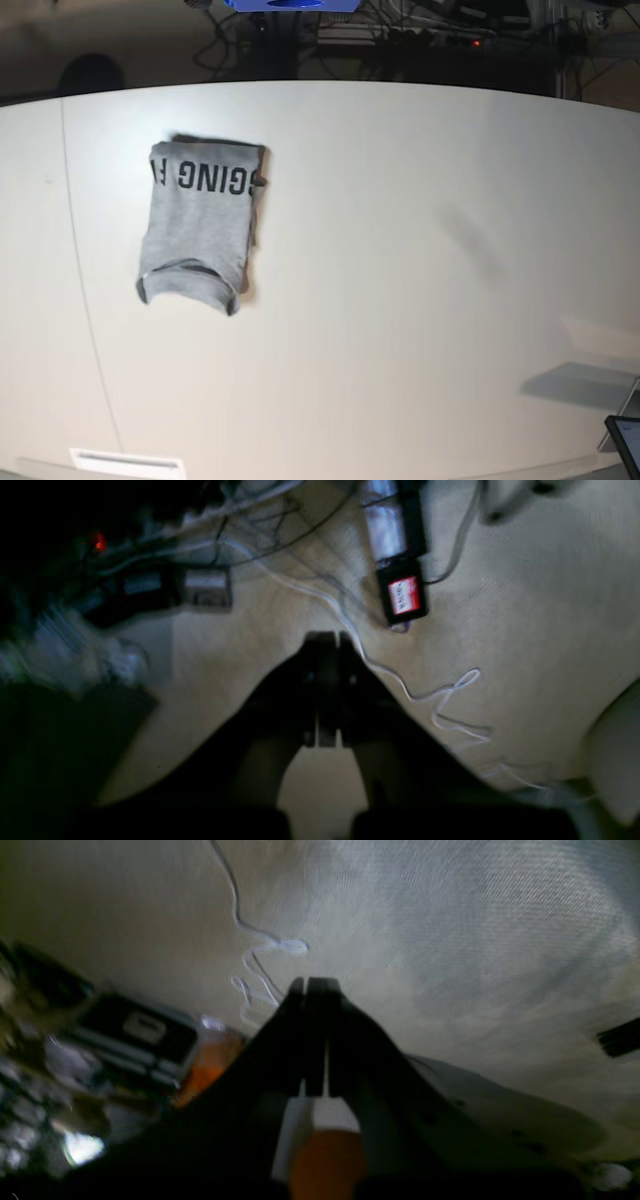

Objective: Fold the T-shirt properly

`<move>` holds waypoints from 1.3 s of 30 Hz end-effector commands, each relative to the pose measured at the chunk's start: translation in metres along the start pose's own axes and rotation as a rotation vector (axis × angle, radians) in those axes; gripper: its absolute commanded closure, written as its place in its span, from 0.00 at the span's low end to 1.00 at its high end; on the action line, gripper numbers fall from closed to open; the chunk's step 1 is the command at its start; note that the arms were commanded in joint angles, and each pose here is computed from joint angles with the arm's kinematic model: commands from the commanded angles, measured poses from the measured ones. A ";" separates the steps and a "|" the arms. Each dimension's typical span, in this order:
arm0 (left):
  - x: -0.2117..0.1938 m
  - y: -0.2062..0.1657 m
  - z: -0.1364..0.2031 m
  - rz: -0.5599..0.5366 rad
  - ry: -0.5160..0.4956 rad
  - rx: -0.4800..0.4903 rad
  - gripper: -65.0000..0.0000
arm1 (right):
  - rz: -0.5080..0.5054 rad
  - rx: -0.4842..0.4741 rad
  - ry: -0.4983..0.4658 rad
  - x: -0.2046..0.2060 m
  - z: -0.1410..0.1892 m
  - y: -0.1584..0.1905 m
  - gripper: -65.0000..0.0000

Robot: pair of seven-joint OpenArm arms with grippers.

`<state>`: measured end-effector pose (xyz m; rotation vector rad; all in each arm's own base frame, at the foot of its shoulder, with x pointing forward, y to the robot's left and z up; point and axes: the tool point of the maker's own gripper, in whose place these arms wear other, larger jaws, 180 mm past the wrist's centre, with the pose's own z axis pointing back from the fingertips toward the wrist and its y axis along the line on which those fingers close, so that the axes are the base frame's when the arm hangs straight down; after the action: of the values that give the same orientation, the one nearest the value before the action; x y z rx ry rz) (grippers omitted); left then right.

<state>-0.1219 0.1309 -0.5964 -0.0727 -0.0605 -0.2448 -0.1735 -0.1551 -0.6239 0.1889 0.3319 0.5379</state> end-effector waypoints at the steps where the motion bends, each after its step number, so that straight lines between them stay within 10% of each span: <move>1: -0.014 0.000 -0.003 0.026 0.044 -0.010 1.00 | 0.014 0.002 0.018 -0.009 -0.001 -0.001 1.00; 11: 0.026 0.023 -0.052 0.309 0.133 -0.127 1.00 | -0.001 -0.055 0.042 0.027 0.003 -0.053 1.00; 18: 0.091 0.050 -0.063 0.321 0.049 -0.092 1.00 | -0.210 -0.097 -0.100 0.085 0.021 -0.097 1.00; 39: 0.137 0.083 -0.063 0.305 -0.101 -0.032 1.00 | -0.221 -0.101 -0.201 0.100 0.022 -0.097 1.00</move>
<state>0.0400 0.1716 -0.6546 -0.1267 -0.1570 0.0631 -0.0404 -0.1812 -0.6550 0.1110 0.1302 0.3187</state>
